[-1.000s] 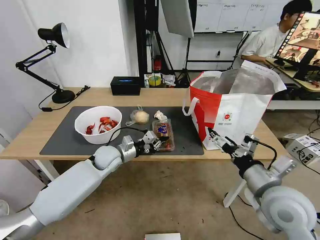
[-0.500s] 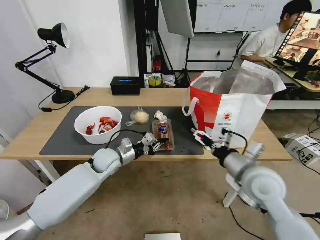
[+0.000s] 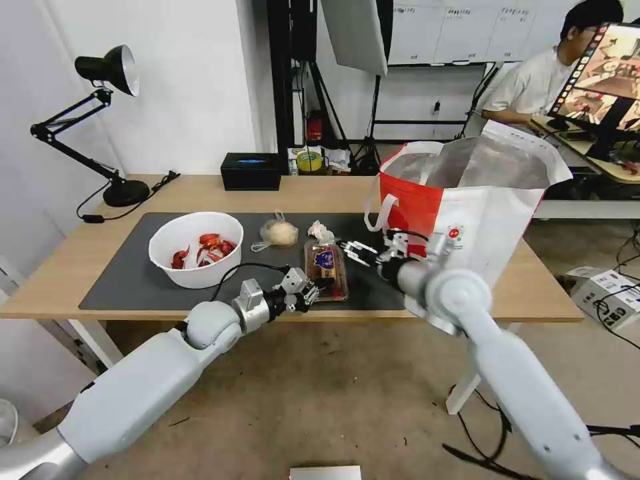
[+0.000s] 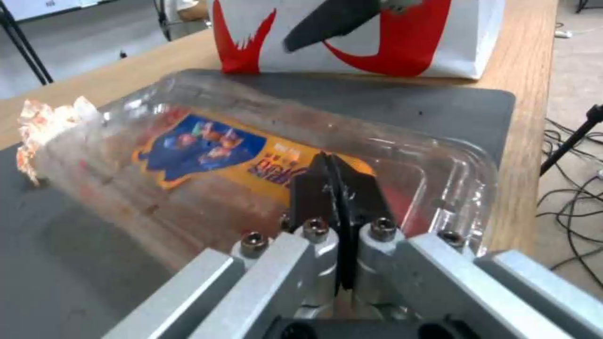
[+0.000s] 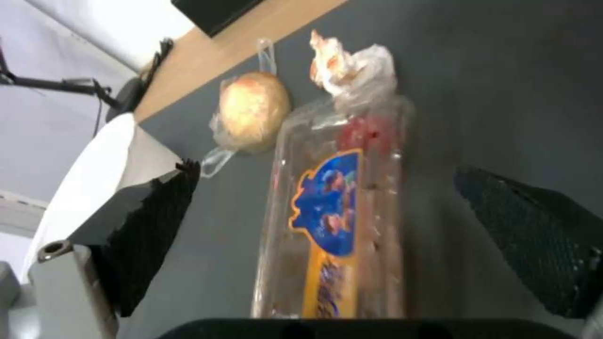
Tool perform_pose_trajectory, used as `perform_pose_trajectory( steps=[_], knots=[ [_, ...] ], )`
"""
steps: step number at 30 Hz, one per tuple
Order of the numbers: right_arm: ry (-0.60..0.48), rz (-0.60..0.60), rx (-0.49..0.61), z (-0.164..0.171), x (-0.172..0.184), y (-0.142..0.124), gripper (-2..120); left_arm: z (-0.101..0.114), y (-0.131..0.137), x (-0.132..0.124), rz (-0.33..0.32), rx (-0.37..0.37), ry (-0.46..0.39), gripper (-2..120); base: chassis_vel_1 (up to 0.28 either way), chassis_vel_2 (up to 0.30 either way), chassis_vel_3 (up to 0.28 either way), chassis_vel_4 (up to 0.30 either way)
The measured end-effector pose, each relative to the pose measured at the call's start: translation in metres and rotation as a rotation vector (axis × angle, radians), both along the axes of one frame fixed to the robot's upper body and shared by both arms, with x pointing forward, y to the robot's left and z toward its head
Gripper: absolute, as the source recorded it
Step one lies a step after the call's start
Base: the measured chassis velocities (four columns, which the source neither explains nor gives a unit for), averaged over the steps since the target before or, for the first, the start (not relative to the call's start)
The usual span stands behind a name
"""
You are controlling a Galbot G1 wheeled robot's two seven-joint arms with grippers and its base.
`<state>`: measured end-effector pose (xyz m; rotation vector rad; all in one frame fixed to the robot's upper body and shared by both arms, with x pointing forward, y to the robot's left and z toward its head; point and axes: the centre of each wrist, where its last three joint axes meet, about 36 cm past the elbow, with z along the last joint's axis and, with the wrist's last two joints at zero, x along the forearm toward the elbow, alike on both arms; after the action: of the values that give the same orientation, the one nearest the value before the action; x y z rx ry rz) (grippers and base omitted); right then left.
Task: Pick up the trash from the table and place it into the takeout bag.
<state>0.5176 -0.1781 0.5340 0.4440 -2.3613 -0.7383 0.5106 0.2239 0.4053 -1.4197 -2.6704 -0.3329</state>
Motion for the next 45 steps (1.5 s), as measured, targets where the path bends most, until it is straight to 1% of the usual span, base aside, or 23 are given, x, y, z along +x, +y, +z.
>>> perform_pose_trajectory(
  steps=[2,5,18,29,33,34,35,36,37,38,39,42,43,45],
  knots=[
    [0.018,0.001,-0.008,0.0,0.006,0.003,100,0.0,0.001,-0.001,0.001,0.0,0.001,0,0.0,0.0,0.0,0.0],
    [0.076,0.012,-0.04,-0.002,0.018,0.008,100,-0.001,0.003,-0.001,0.003,0.002,0.0,0,0.0,0.0,0.0,0.0],
    [0.176,0.063,-0.02,-0.005,0.021,0.016,100,0.0,0.006,-0.002,0.012,-0.006,0.004,0,0.0,0.0,0.0,0.0],
    [0.215,0.069,0.007,-0.007,0.032,0.026,100,0.0,0.006,-0.003,0.015,-0.011,0.008,0,0.0,0.0,0.0,0.0],
    [0.224,0.073,0.006,-0.009,0.033,0.032,100,-0.001,0.005,-0.003,0.027,-0.015,0.007,0,0.0,0.0,0.0,0.0],
    [0.237,0.077,0.001,-0.012,0.033,0.038,98,-0.002,0.007,-0.004,0.031,-0.017,0.004,0,0.0,0.0,0.0,0.0],
    [0.237,0.077,0.001,-0.012,0.033,0.038,98,-0.002,0.007,-0.004,0.031,-0.017,0.004,0,0.0,0.0,0.0,0.0],
    [0.243,0.077,0.002,-0.013,0.034,0.04,89,-0.002,0.008,-0.004,0.033,-0.018,0.002,0,0.0,0.0,0.0,0.0],
    [0.246,0.077,0.008,-0.014,0.035,0.042,78,-0.001,0.008,-0.004,0.031,-0.02,0.0,0,0.0,0.0,0.0,0.0],
    [0.247,0.078,0.009,-0.014,0.035,0.043,73,0.0,0.008,-0.005,0.03,-0.021,-0.001,0,0.0,0.0,0.0,0.0],
    [0.247,0.078,0.009,-0.014,0.035,0.043,73,0.0,0.008,-0.005,0.03,-0.021,-0.001,0,0.0,0.0,0.0,0.0],
    [0.245,0.076,0.016,-0.014,0.036,0.042,60,0.002,0.008,-0.005,0.026,-0.022,-0.004,0,0.0,0.0,0.0,0.0],
    [0.245,0.076,0.016,-0.014,0.036,0.042,60,0.002,0.008,-0.005,0.026,-0.022,-0.004,0,0.0,0.0,0.0,0.0],
    [0.245,0.072,0.02,-0.016,0.036,0.041,50,0.002,0.009,-0.005,0.022,-0.019,-0.004,0,0.0,0.0,0.0,0.0]
  ],
)
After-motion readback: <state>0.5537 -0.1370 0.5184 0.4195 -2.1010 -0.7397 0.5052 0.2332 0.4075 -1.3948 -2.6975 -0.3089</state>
